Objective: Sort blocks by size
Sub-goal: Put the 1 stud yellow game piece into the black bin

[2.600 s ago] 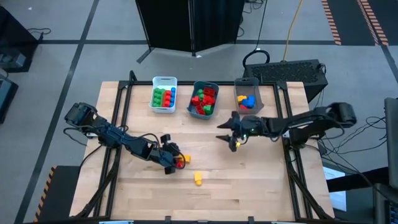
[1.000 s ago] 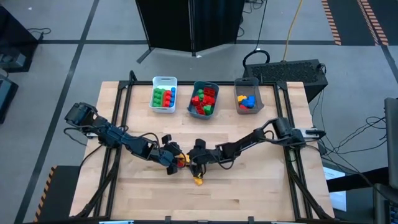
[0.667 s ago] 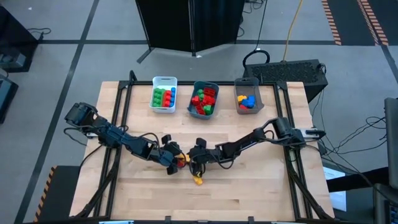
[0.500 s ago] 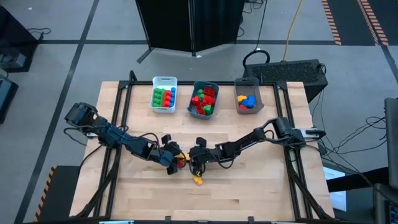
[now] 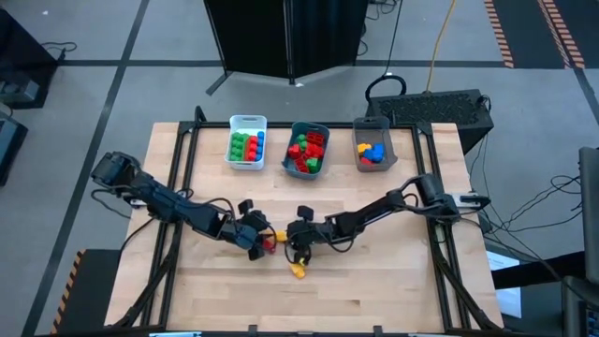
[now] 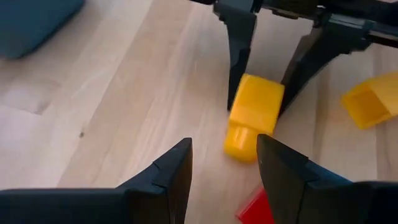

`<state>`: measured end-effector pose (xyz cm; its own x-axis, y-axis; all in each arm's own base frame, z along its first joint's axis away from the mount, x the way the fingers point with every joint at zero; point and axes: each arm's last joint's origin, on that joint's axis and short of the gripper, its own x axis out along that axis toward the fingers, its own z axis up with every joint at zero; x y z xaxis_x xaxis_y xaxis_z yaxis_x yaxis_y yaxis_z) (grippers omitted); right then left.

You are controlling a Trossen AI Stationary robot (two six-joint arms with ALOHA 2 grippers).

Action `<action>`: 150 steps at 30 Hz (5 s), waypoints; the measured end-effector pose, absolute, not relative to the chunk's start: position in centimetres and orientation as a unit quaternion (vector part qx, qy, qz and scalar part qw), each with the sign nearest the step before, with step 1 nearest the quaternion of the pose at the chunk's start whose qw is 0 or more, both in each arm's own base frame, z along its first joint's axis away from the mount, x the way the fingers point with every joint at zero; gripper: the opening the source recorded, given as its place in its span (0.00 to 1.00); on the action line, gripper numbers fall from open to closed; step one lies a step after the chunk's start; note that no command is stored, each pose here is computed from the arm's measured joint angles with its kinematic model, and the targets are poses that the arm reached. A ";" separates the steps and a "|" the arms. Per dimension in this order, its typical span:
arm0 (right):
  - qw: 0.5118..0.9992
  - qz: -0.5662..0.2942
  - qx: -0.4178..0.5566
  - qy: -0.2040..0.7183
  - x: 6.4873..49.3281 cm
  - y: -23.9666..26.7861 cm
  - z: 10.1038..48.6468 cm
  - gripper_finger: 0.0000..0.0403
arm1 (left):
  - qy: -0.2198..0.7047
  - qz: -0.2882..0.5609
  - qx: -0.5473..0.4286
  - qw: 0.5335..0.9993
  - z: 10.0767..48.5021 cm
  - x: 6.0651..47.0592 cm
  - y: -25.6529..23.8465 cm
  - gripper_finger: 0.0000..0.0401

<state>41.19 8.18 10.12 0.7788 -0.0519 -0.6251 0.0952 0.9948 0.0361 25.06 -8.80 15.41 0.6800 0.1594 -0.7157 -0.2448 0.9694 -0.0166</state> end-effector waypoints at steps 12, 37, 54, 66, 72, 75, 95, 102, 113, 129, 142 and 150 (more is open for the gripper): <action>0.936 -0.044 0.004 0.348 40.2 7.9 12.9 0.28 | 0.373 0.123 -0.040 0.919 16.1 24.4 -9.2 0.40; 0.913 -0.112 -0.060 0.388 36.8 4.8 19.8 0.27 | 0.377 0.124 -0.038 0.917 16.1 24.3 -9.2 0.40; 0.923 -0.191 -0.005 0.334 28.4 1.0 21.2 0.28 | 0.381 0.136 -0.044 0.913 16.0 24.2 -8.9 0.40; 0.917 -0.254 0.029 0.307 23.3 -2.5 21.3 0.28 | 0.376 0.143 -0.051 0.914 16.1 24.5 -8.5 0.40; 0.900 -0.303 0.044 0.309 22.0 -4.9 20.7 0.28 | 0.374 0.147 -0.048 0.914 16.1 24.5 -8.5 0.40; 0.887 -0.329 0.050 0.320 21.4 -6.1 20.3 0.29 | 0.372 0.152 -0.046 0.915 16.1 24.5 -8.4 0.40; 0.820 -0.444 0.070 0.355 18.2 -12.0 19.9 0.33 | 0.378 0.140 -0.052 0.914 16.1 24.4 -8.6 0.40; 0.815 -0.446 0.072 0.363 18.0 -12.1 19.8 0.49 | 0.392 0.112 -0.065 0.911 16.0 24.4 -8.8 0.40; 0.821 -0.425 0.065 0.375 18.4 -11.3 19.6 0.54 | 0.405 0.104 -0.065 0.906 15.8 24.3 -8.8 0.40; 0.937 -0.241 0.052 0.248 21.7 -5.2 22.5 0.48 | 0.447 0.100 -0.109 0.882 15.4 23.7 -8.8 0.40; 0.972 0.063 0.023 0.223 26.2 2.7 20.0 0.48 | 0.418 0.094 -0.099 0.898 15.7 24.2 -8.9 0.40; 0.973 0.140 0.005 0.181 28.3 5.5 17.7 0.48 | 0.344 0.027 -0.072 0.936 17.0 25.5 -9.5 0.40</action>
<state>28.34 5.46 17.74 0.8950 0.2752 -0.3509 -0.2714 0.9605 0.0611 25.49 -9.53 17.01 0.7618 0.0020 -0.6478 -0.1008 0.9882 -0.1155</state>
